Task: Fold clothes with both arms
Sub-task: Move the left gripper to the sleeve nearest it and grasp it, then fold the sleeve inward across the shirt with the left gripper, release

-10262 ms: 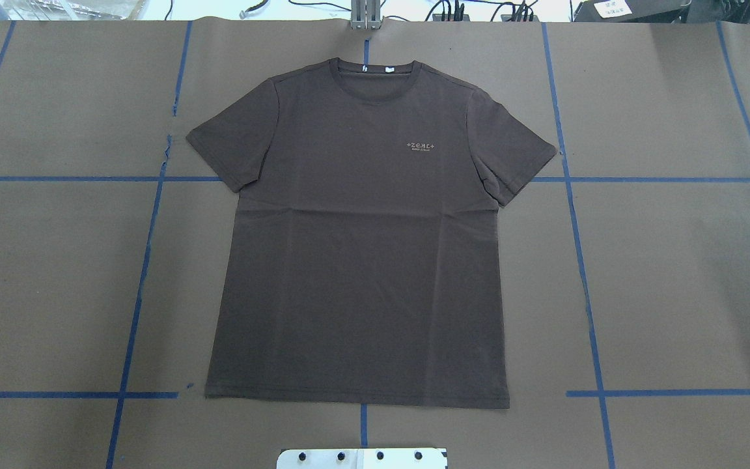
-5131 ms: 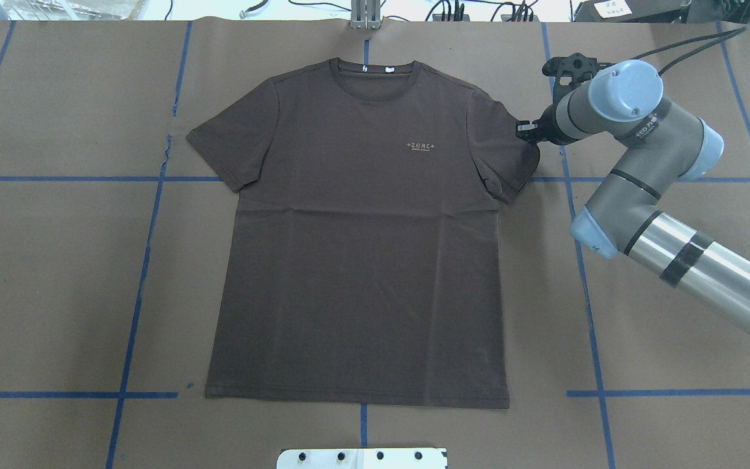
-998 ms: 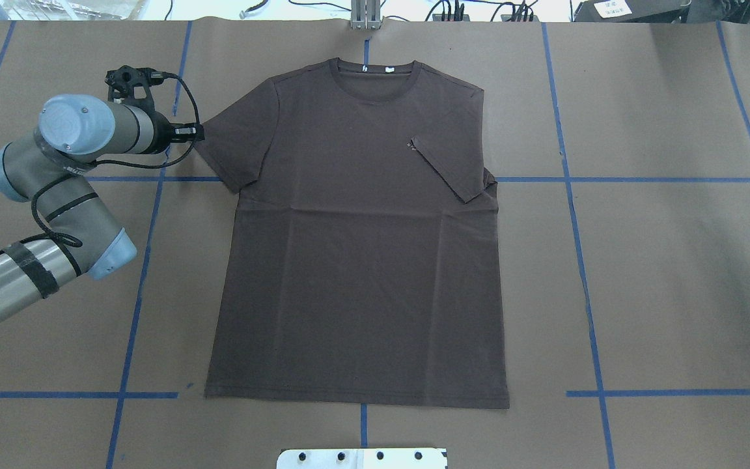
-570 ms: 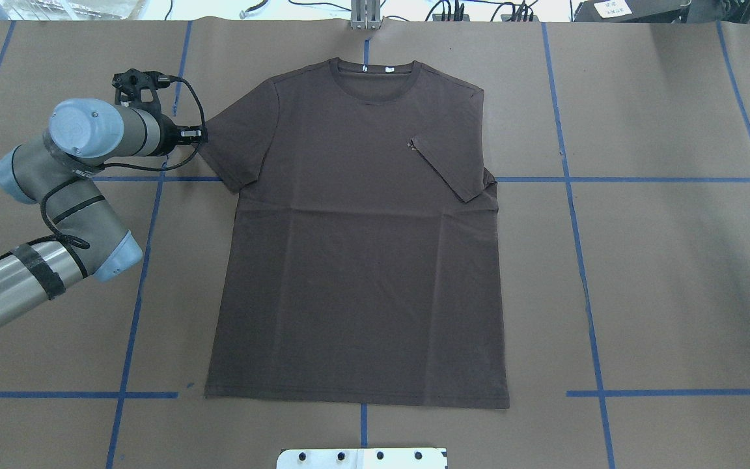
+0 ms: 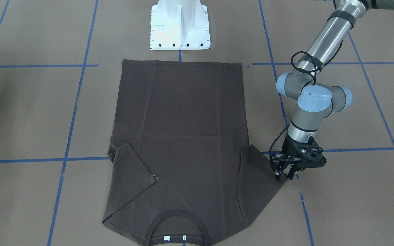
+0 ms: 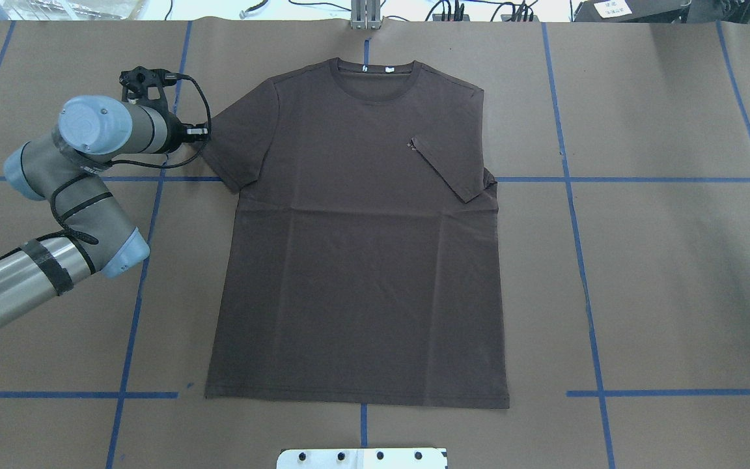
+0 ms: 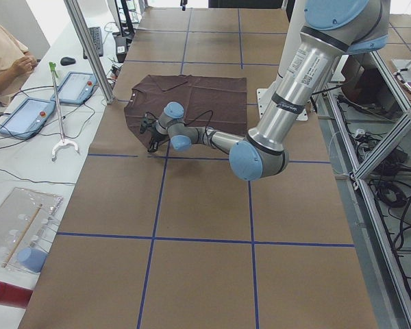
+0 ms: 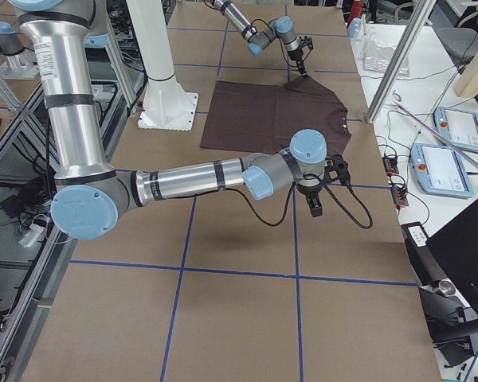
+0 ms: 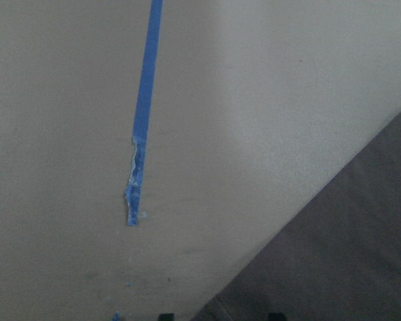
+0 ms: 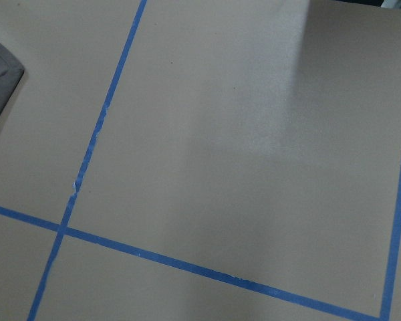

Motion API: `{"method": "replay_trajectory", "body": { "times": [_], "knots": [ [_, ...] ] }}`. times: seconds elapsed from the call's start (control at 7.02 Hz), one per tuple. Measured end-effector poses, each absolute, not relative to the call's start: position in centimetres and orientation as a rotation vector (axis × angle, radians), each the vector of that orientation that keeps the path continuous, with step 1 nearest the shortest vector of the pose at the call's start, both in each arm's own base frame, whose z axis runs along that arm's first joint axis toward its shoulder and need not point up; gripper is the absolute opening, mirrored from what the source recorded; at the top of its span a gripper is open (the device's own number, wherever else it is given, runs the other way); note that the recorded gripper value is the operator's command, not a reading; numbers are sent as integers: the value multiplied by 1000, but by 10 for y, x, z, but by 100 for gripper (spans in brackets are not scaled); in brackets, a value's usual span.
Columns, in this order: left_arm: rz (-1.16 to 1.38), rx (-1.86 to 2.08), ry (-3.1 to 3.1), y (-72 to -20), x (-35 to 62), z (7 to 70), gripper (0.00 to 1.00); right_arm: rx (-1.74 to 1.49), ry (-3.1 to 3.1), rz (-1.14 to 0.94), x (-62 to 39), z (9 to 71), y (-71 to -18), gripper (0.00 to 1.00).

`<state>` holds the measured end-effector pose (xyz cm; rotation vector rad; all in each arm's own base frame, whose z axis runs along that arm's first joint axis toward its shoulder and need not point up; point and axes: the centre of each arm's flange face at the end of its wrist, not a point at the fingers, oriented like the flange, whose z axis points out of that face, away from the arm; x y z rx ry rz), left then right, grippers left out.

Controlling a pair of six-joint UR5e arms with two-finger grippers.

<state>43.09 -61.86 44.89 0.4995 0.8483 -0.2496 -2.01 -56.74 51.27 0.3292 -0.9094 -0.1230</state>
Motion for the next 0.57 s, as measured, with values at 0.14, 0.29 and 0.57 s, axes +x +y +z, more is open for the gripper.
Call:
{"method": "replay_trajectory", "body": {
  "times": [0.14, 0.29, 0.57],
  "knots": [
    [-249, 501, 851, -619, 431, 447, 0, 330, -910, -123, -20, 512, -568, 100],
    [-248, 504, 854, -620, 432, 444, 0, 330, -910, -123, -20, 512, -568, 100],
    [-245, 515, 870, -621, 434, 422, 0, 332, -911, -123, -20, 511, -568, 100]
  ]
}}
